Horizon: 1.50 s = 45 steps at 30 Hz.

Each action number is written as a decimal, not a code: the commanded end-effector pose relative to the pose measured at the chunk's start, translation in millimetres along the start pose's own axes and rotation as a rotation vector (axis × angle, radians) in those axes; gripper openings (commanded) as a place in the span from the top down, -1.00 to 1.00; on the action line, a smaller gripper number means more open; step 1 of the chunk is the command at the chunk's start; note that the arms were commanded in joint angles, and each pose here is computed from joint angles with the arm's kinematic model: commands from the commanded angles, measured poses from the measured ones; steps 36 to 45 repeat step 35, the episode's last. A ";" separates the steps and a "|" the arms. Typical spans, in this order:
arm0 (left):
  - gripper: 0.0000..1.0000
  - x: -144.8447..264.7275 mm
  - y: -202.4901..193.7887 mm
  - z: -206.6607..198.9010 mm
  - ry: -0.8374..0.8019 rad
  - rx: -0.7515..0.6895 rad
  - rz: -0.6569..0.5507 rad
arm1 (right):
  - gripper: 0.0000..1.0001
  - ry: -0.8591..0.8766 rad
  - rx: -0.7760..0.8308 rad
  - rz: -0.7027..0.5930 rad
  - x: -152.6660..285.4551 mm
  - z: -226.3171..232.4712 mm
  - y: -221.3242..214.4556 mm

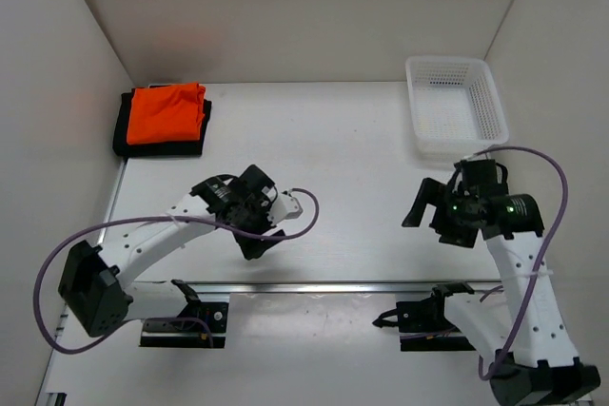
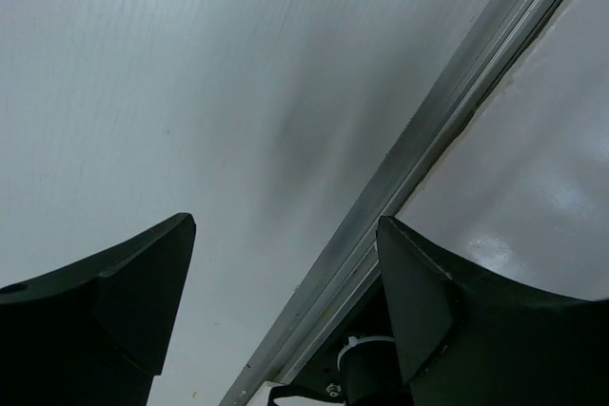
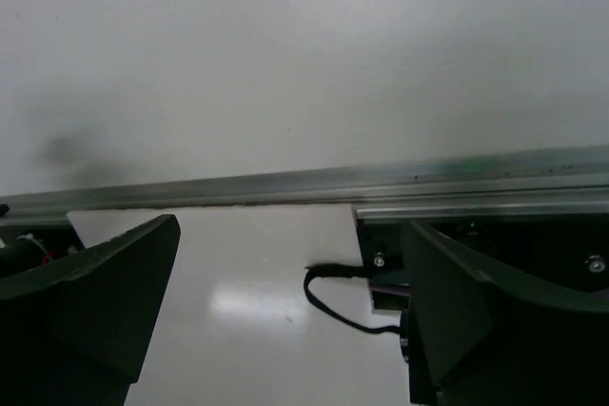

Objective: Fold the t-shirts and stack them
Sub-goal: Put the neatly folded tshirt into the corner of the board with the left arm

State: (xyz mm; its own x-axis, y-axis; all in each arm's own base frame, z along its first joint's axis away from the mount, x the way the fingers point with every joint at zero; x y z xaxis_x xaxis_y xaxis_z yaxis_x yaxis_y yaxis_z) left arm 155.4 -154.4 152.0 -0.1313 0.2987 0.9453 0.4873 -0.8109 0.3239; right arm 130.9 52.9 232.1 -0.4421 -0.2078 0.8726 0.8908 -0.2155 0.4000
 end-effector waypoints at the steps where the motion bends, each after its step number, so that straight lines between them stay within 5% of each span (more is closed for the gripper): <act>1: -0.76 12.0 -13.3 2.3 -0.011 0.053 -0.046 | -0.98 0.137 -0.024 0.055 8.6 4.9 -22.6; 9: -0.81 19.8 -39.2 4.3 -0.017 0.123 -0.086 | -0.98 0.204 -0.051 0.193 -5.0 17.0 -61.8; 31: -0.77 26.3 -41.4 12.0 0.003 0.167 -0.123 | -0.98 0.404 -0.066 0.123 -2.3 29.9 -72.1; 45: -0.78 26.2 -41.3 12.7 0.004 0.168 -0.121 | -0.98 0.384 -0.044 0.123 -4.6 29.1 -70.3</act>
Point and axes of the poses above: each gripper's point midway between its finger pads, its own x axis back along the fingers, its own z axis along the line the jaws close on, y = z × x, the point moved 5 cm from there along x, back along the fingers, and after that the axes turned 7 degrees about x, right-handed, at the moved point
